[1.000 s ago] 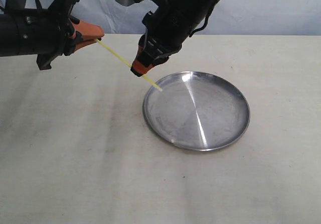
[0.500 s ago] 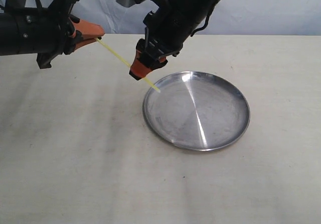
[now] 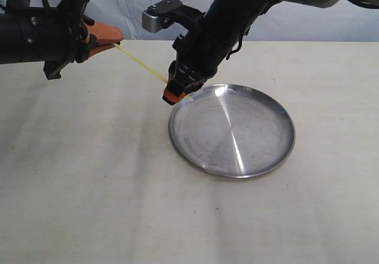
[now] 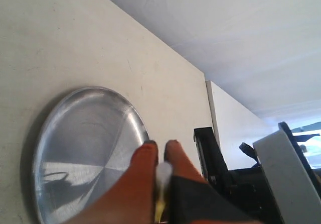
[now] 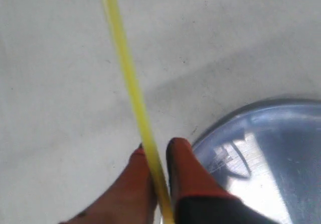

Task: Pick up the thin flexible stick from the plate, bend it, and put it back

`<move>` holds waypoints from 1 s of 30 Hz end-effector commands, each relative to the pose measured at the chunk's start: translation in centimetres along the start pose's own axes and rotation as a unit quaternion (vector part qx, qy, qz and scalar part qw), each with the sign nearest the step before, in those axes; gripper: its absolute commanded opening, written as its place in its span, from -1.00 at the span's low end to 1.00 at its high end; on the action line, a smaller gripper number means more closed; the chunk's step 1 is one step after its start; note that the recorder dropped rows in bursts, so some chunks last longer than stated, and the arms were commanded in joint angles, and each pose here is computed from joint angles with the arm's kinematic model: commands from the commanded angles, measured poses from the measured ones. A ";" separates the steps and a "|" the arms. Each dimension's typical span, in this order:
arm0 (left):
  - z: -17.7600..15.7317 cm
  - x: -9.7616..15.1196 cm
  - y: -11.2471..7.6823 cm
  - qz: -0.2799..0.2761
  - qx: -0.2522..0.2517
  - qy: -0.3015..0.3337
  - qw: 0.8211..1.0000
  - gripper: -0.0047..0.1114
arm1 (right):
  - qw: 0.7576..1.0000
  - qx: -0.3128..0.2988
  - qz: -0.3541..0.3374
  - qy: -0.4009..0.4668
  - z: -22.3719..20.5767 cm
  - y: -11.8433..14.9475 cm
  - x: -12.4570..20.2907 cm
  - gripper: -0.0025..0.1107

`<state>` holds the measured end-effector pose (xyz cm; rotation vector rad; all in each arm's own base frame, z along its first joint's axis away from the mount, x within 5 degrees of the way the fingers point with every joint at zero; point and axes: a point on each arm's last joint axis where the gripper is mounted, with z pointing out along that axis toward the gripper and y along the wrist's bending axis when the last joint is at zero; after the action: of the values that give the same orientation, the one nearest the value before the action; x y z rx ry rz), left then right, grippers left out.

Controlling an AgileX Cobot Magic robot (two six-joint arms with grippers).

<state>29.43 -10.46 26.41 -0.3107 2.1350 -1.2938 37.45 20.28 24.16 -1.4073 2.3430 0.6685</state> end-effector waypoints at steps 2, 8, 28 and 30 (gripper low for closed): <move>0.0 -0.1 -0.3 0.026 0.010 -0.002 1.000 -0.92 | 0.999 -0.001 0.026 -0.028 -0.2 0.1 -0.5 -0.96; -0.1 -0.1 -0.4 0.027 0.014 0.001 1.000 -0.92 | 0.994 -0.042 0.063 -0.085 -0.3 0.8 -1.6 -0.96; 2.6 4.2 -2.7 0.097 -0.002 0.042 0.994 -0.92 | 0.947 -0.025 0.285 -0.147 -1.3 0.2 -2.8 -0.96; 2.7 4.4 -2.8 0.104 -0.001 0.045 0.994 -0.92 | 0.944 -0.020 0.292 -0.154 -1.6 0.3 -2.9 -0.96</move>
<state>28.28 -14.57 27.30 -0.1434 2.1240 -1.1732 38.23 20.86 23.48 -0.7055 2.6402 0.8813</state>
